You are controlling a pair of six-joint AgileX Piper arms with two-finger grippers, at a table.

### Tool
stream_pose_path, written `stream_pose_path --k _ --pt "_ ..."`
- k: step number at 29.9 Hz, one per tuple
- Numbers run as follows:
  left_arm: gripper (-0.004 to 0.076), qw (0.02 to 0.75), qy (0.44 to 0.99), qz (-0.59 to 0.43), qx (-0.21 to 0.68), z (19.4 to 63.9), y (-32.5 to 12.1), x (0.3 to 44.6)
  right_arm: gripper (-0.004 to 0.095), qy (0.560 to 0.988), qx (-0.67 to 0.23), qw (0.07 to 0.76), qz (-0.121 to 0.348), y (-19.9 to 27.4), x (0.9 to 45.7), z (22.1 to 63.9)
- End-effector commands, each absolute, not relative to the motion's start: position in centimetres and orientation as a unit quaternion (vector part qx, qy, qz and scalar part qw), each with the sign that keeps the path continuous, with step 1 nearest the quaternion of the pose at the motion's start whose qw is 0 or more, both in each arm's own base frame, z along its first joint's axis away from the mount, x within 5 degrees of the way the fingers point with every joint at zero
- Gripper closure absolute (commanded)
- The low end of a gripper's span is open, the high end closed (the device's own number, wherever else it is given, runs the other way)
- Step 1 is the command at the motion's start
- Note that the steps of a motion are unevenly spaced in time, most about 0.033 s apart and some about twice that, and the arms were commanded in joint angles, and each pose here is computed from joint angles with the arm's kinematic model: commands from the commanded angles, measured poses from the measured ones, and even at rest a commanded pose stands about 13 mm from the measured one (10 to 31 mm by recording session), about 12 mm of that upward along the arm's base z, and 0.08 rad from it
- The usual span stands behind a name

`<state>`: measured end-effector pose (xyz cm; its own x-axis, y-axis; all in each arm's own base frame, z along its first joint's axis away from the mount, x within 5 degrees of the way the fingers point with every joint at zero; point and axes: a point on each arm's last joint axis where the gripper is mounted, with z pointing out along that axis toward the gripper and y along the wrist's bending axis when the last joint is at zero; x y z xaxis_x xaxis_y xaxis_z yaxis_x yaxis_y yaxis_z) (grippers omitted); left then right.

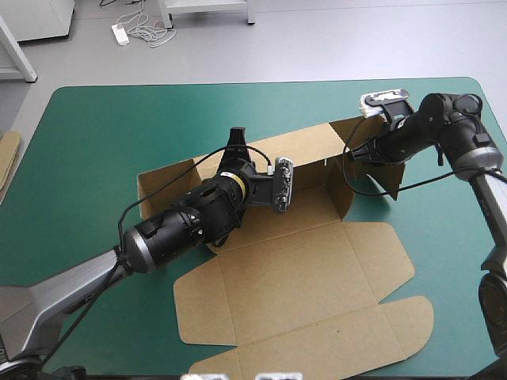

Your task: Fold the box

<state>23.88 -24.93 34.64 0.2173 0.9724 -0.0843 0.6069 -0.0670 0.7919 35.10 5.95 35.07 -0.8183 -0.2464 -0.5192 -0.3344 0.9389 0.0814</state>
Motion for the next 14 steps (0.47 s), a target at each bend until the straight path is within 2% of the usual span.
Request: stream_pose_path --k 1,10,14 --pt "0.0733 0.374 0.593 0.234 0.674 35.8 -24.5 23.2 0.0575 0.929 -0.145 0.333 0.074 5.5 34.1 39.6" --pt "0.0733 0.373 0.593 0.235 0.674 35.8 -24.5 23.2 0.0575 0.902 -0.127 0.404 0.075 5.5 34.9 42.8" --pt "0.0733 0.372 0.594 0.235 0.674 35.8 -24.4 23.2 0.0573 0.901 -0.12 0.409 0.081 5.7 36.2 43.8"
